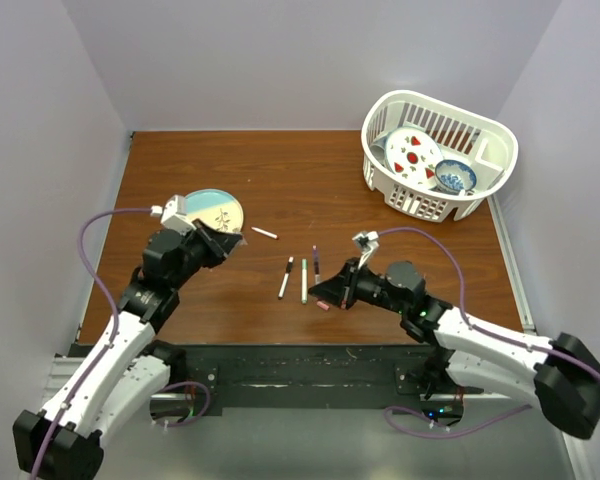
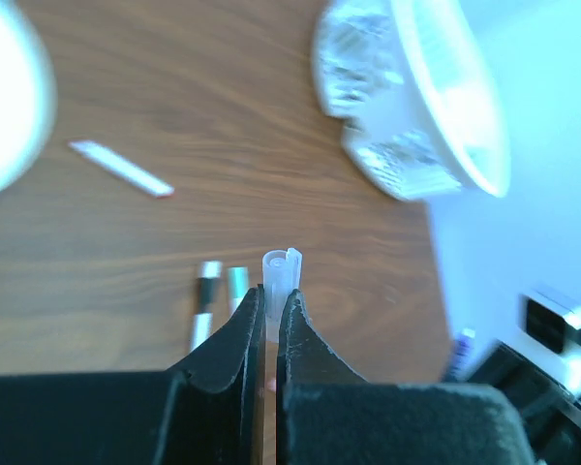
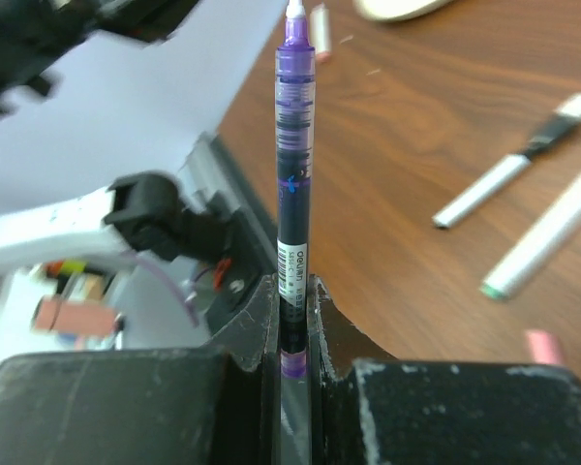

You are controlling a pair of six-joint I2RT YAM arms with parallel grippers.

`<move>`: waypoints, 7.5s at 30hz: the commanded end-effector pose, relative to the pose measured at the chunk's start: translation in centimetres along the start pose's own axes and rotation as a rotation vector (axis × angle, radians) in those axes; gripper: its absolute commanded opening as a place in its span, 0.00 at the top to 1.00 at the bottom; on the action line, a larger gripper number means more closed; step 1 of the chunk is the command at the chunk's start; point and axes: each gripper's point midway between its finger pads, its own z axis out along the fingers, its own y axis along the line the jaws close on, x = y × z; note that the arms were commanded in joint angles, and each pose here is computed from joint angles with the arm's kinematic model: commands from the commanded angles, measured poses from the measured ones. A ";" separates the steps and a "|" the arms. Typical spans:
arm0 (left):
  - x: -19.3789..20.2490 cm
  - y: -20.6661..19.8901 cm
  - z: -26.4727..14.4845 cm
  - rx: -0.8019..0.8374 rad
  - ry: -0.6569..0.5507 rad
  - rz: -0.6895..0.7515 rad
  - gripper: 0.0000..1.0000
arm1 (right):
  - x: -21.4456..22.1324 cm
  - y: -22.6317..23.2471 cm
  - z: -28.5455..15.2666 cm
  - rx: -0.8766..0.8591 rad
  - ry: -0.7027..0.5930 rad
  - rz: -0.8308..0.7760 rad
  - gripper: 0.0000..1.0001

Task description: Insert the pens into the pen caps

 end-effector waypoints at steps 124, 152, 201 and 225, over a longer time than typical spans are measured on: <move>3.1 -16.3 -3.7 0.710 0.146 0.158 0.30 | -0.6 9.4 2.0 -0.248 -0.012 -0.202 1.00; 8.6 -13.6 -5.3 0.807 0.339 0.044 1.00 | -6.9 10.2 3.2 -0.127 -0.224 -0.247 1.00; 19.2 -7.1 -5.4 0.748 0.626 0.024 1.00 | -29.0 17.1 3.3 -0.112 -0.678 -0.521 1.00; 20.4 -10.3 -5.1 0.800 0.687 0.004 1.00 | -26.7 11.8 3.3 -0.026 -0.574 -0.602 1.00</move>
